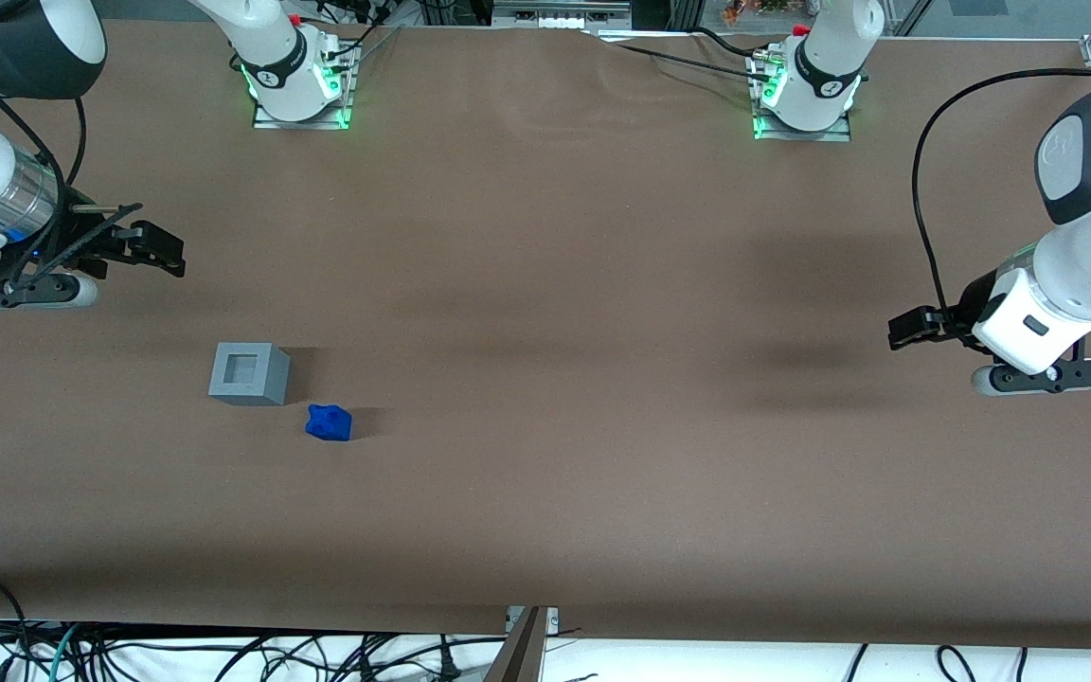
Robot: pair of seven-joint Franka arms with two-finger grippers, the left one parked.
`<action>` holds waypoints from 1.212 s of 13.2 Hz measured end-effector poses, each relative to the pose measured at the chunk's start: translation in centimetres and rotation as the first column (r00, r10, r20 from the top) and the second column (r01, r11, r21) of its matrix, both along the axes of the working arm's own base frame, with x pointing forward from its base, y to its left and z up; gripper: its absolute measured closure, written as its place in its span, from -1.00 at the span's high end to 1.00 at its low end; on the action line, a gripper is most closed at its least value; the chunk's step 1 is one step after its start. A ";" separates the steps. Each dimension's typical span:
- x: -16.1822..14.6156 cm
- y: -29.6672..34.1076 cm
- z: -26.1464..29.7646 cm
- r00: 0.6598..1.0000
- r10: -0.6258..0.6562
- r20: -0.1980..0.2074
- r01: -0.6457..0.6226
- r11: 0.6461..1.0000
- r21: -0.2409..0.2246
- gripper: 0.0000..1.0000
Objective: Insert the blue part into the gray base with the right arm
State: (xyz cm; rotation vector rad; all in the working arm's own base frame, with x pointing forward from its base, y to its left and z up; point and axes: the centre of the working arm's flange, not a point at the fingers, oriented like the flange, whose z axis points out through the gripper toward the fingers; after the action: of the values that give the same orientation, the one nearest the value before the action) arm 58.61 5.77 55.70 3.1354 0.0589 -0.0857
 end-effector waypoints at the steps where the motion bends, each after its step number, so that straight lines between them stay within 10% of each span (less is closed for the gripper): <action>1: -0.1 0.0 0.1 1.000 0.000 -0.006 0.000 1.000 -0.001 0.99; 16: -0.2 -0.5 0.4 1.000 0.012 -0.019 -0.012 1.000 -0.002 0.99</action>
State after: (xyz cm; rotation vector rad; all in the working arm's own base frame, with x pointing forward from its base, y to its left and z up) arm 58.38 5.31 56.10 3.1322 0.0782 -0.1150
